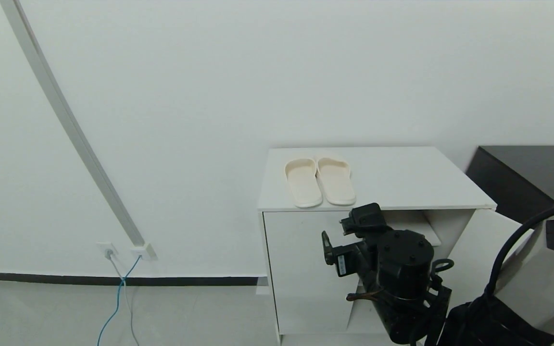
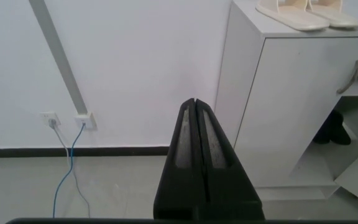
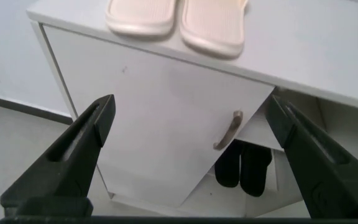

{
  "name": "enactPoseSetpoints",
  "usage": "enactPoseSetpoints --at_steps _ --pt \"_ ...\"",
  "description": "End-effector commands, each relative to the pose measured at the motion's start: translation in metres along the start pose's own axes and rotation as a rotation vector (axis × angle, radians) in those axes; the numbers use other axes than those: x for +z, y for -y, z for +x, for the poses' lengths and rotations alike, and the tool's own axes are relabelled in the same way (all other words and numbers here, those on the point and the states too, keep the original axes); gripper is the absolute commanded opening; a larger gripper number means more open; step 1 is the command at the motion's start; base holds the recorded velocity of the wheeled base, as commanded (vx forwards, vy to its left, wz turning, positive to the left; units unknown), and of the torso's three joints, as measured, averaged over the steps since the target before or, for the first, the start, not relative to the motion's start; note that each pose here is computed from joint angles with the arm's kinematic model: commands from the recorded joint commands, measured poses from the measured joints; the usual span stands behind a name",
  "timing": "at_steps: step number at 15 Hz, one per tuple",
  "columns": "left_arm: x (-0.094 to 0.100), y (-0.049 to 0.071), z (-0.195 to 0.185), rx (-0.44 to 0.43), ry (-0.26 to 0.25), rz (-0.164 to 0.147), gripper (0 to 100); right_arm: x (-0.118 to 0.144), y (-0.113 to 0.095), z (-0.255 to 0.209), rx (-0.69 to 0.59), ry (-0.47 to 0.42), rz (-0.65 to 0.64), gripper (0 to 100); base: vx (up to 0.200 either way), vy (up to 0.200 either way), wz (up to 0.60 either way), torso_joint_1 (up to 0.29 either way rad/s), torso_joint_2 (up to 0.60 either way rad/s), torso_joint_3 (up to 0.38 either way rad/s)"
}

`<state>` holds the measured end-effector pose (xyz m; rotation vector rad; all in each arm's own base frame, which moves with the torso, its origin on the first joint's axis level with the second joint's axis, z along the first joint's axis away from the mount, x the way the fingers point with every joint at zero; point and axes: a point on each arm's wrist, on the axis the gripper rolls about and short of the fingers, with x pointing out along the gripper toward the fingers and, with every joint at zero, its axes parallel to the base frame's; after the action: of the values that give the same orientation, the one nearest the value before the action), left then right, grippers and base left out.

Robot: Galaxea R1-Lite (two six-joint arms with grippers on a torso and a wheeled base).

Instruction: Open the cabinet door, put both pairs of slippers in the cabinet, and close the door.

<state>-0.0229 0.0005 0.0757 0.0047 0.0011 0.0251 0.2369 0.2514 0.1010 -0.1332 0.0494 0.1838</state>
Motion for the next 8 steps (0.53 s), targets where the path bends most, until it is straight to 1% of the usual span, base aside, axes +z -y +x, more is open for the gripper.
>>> enactPoseSetpoints --at_steps 1,8 --pt "-0.0001 0.0 0.0 0.001 0.0 0.0 0 -0.0005 -0.0001 0.0 0.001 -0.001 -0.002 100 0.0 0.0 0.0 0.193 -0.42 -0.232" --pt "-0.0001 0.0 0.0 0.001 0.0 0.0 0 -0.0004 -0.0002 -0.0004 0.017 0.012 0.008 100 0.0 0.0 0.0 0.176 -0.37 -0.2"
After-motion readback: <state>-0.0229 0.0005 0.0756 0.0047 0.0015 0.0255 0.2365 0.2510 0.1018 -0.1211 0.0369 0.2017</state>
